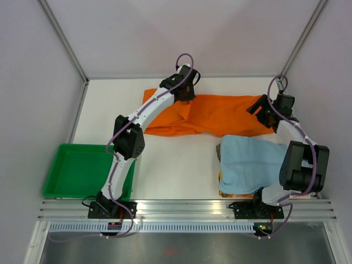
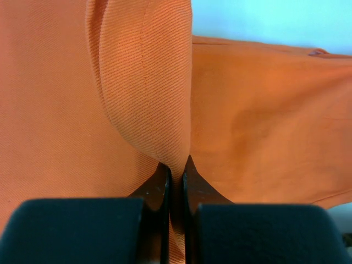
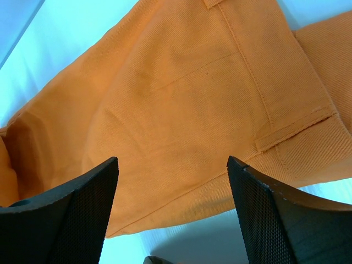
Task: Fold and stack the trousers
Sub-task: Fold the trousers
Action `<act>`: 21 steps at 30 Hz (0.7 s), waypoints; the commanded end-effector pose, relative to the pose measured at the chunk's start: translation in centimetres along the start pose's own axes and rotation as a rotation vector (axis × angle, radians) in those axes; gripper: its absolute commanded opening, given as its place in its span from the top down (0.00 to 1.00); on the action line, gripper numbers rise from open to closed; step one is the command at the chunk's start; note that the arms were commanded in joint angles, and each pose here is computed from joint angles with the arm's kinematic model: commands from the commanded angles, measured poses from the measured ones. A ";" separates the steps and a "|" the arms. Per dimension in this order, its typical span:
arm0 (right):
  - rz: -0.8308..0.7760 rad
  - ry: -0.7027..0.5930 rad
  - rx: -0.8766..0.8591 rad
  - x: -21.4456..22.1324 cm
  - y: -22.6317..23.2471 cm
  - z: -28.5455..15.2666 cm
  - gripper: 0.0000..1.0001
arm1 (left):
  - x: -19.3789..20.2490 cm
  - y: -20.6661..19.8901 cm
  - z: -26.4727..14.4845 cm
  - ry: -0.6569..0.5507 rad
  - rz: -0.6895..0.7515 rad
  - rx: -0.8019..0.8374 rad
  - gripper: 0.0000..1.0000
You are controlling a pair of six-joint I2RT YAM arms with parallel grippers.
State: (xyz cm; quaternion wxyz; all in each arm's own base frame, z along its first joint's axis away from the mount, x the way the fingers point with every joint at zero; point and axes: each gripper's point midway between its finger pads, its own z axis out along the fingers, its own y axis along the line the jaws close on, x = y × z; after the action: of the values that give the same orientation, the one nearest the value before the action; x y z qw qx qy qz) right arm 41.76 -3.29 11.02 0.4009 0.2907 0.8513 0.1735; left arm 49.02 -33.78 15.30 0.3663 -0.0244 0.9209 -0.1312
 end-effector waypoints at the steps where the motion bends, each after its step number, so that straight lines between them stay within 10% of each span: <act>1: -0.011 -0.025 -0.029 -0.7 0.6 -0.1 0.14 | -1.3 -4.3 -0.9 -0.053 -0.083 0.118 0.98; 8: -0.022 -0.008 -0.052 -0.6 1.0 0.1 0.14 | 1.4 -4.5 0.7 0.011 -0.073 0.112 0.94; 13: -0.062 -0.006 -0.087 -1.2 2.2 -0.6 0.14 | 0.1 -3.8 -1.8 -0.003 -0.021 0.103 0.03; 21: -0.206 0.046 -0.169 0.0 6.3 -0.8 0.14 | 1.0 2.6 -11.7 -0.072 -0.096 0.018 0.00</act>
State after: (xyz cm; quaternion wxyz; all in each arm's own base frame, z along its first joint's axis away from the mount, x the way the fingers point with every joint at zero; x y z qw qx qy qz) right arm 42.00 -0.71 12.21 0.3970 0.2264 0.8674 0.1969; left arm 41.98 -31.61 15.65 0.3299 -0.0238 0.9347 -0.1301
